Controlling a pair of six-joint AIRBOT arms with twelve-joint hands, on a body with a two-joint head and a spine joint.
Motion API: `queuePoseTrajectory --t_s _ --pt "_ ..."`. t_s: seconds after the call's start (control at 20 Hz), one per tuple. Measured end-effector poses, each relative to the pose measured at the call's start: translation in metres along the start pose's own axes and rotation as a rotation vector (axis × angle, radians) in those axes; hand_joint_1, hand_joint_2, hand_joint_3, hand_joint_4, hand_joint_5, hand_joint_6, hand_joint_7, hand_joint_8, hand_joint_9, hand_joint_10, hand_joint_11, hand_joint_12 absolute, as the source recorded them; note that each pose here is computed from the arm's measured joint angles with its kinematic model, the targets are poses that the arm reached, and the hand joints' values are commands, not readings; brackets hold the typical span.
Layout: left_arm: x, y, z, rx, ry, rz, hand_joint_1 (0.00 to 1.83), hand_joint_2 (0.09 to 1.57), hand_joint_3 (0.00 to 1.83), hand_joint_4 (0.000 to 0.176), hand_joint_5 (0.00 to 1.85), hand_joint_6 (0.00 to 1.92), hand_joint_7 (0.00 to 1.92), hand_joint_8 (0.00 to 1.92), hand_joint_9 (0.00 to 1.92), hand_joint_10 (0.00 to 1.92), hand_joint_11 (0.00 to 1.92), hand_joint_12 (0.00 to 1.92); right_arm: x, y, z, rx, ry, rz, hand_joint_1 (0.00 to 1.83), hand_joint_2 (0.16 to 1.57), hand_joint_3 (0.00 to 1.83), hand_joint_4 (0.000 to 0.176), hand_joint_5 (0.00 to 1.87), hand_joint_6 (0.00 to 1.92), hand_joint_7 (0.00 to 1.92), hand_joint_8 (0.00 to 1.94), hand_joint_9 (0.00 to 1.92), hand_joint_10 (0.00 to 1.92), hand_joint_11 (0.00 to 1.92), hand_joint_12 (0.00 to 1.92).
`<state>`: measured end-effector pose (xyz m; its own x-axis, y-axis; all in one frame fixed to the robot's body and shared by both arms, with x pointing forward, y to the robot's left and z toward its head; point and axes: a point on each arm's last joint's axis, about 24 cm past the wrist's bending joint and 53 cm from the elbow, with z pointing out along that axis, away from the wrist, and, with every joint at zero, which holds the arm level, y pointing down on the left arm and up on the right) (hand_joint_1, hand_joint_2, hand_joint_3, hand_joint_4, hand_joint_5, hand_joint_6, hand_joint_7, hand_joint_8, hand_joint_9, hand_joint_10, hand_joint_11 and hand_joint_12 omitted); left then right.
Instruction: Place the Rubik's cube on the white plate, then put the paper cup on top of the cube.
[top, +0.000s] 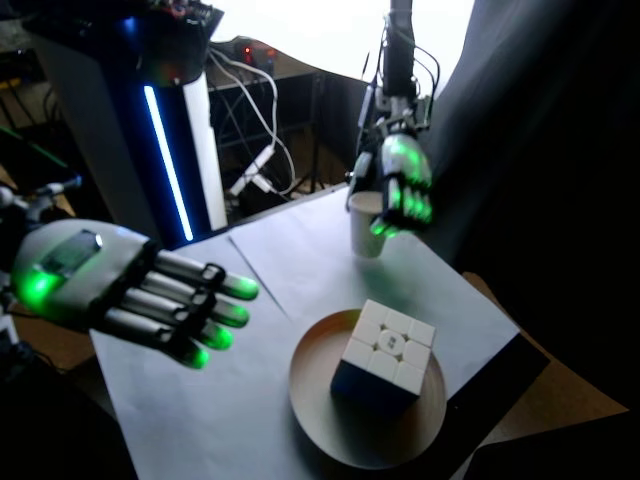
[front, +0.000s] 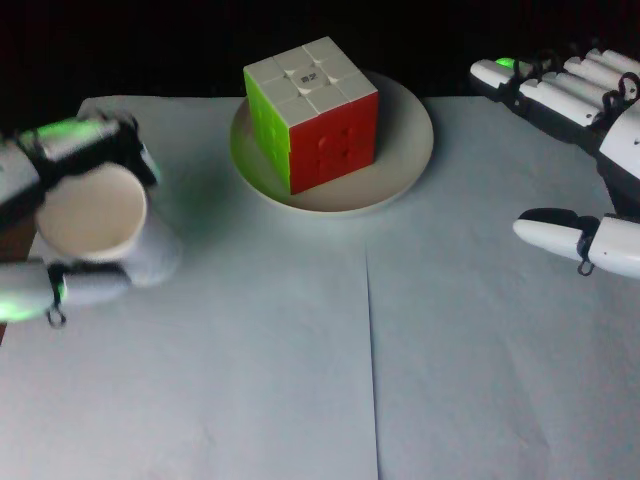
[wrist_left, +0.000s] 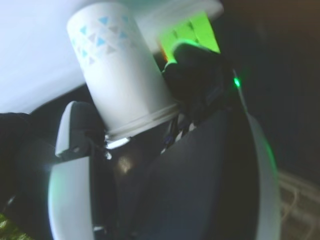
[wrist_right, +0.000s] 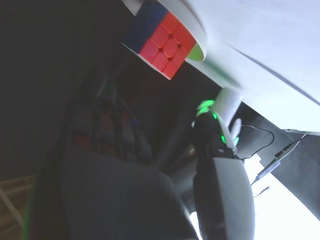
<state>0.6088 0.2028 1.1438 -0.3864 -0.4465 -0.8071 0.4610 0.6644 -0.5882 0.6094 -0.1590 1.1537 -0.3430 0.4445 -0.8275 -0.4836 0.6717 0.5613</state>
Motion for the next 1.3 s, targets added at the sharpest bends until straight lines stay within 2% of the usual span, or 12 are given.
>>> queuePoseTrajectory --t_s 0.1,0.2,0.25,0.4,0.45,0.55,0.65,0.7,0.9,0.95,1.1,1.3 --pt "-0.018 -0.015 0.008 0.046 -0.052 0.012 1.10 1.18 0.00 0.056 0.15 1.16 0.16 1.32 0.13 1.62 0.14 1.92 0.002 0.001 0.001 -0.002 0.003 0.002 0.66 1.23 0.00 0.025 0.01 0.00 0.11 0.00 0.00 0.52 0.00 1.10" --pt "-0.036 -0.029 0.017 0.095 -0.095 0.035 1.08 1.19 0.00 0.086 0.16 1.16 0.13 1.39 0.09 1.67 0.06 1.92 0.002 0.001 0.001 -0.004 0.004 0.001 0.64 1.23 0.00 0.000 0.04 0.01 0.14 0.01 0.00 0.65 0.00 1.27" --pt "-0.049 -0.036 0.026 0.119 -0.128 0.046 1.04 1.20 0.00 0.056 0.16 1.16 0.13 1.41 0.11 1.68 0.07 1.92 0.001 0.000 0.001 0.000 0.001 0.004 0.58 1.24 0.00 0.000 0.03 0.01 0.15 0.01 0.00 0.66 0.00 1.30" --pt "-0.057 -0.042 0.037 0.136 -0.135 0.058 1.00 1.20 0.00 0.143 0.11 1.20 0.16 1.14 0.10 1.45 0.02 1.90 0.002 -0.001 0.001 0.001 0.001 0.005 0.62 1.26 0.00 0.000 0.00 0.00 0.10 0.00 0.00 0.57 0.00 1.10" --pt "-0.063 -0.047 0.046 0.157 -0.139 0.061 1.04 1.18 0.00 0.096 0.14 1.23 0.21 1.23 0.15 1.53 0.08 1.92 0.003 0.000 0.002 -0.001 0.003 0.005 0.58 1.27 0.00 0.000 0.02 0.01 0.12 0.01 0.00 0.63 0.00 1.22" --pt "-0.075 -0.049 0.063 0.176 -0.143 0.030 0.93 1.17 0.00 0.167 0.11 1.34 0.13 1.47 0.12 1.75 0.15 1.92 0.004 0.001 0.002 -0.005 0.004 0.005 0.60 1.25 0.00 0.005 0.04 0.01 0.12 0.00 0.00 0.62 0.00 1.27" --pt "-0.080 -0.054 0.081 0.180 -0.135 0.026 0.92 1.18 0.00 0.172 0.09 1.37 0.10 1.47 0.10 1.75 0.15 1.92 0.005 0.001 0.002 -0.006 0.006 0.006 0.62 1.26 0.00 0.009 0.02 0.00 0.12 0.00 0.00 0.59 0.00 1.17" --pt "-0.079 -0.062 0.092 0.190 -0.122 0.047 0.98 1.16 0.00 0.121 0.15 1.34 0.20 1.34 0.16 1.63 0.14 1.92 0.006 0.000 0.003 -0.005 0.006 0.007 0.62 1.26 0.00 0.000 0.04 0.01 0.15 0.01 0.00 0.67 0.00 1.30" --pt "-0.082 -0.078 0.120 0.209 -0.106 0.058 1.06 1.14 0.00 0.060 0.23 1.32 0.25 1.53 0.28 1.73 0.28 1.92 0.006 0.000 0.003 -0.006 0.005 0.007 0.59 1.26 0.00 0.006 0.02 0.00 0.13 0.00 0.00 0.60 0.00 1.23" --pt "-0.086 -0.079 0.127 0.207 -0.106 0.059 1.04 1.15 0.00 0.075 0.22 1.30 0.21 1.52 0.24 1.75 0.30 1.92 0.007 0.000 0.004 -0.004 0.006 0.009 0.62 1.25 0.00 0.016 0.02 0.00 0.13 0.00 0.00 0.56 0.00 1.21" --pt "-0.089 -0.086 0.146 0.194 -0.090 0.088 1.00 1.16 0.00 0.062 0.21 1.34 0.23 1.41 0.23 1.64 0.23 1.92 0.008 0.000 0.004 -0.004 0.008 0.011 0.66 1.26 0.00 0.005 0.02 0.00 0.12 0.00 0.00 0.54 0.00 1.19" --pt "-0.086 -0.083 0.169 0.156 -0.061 0.090 1.08 1.15 0.00 0.000 0.26 1.29 0.31 1.36 0.36 1.62 0.39 1.92 0.011 0.001 0.005 -0.009 0.013 0.012 0.61 1.26 0.00 0.005 0.00 0.00 0.09 0.00 0.00 0.50 0.00 1.29"
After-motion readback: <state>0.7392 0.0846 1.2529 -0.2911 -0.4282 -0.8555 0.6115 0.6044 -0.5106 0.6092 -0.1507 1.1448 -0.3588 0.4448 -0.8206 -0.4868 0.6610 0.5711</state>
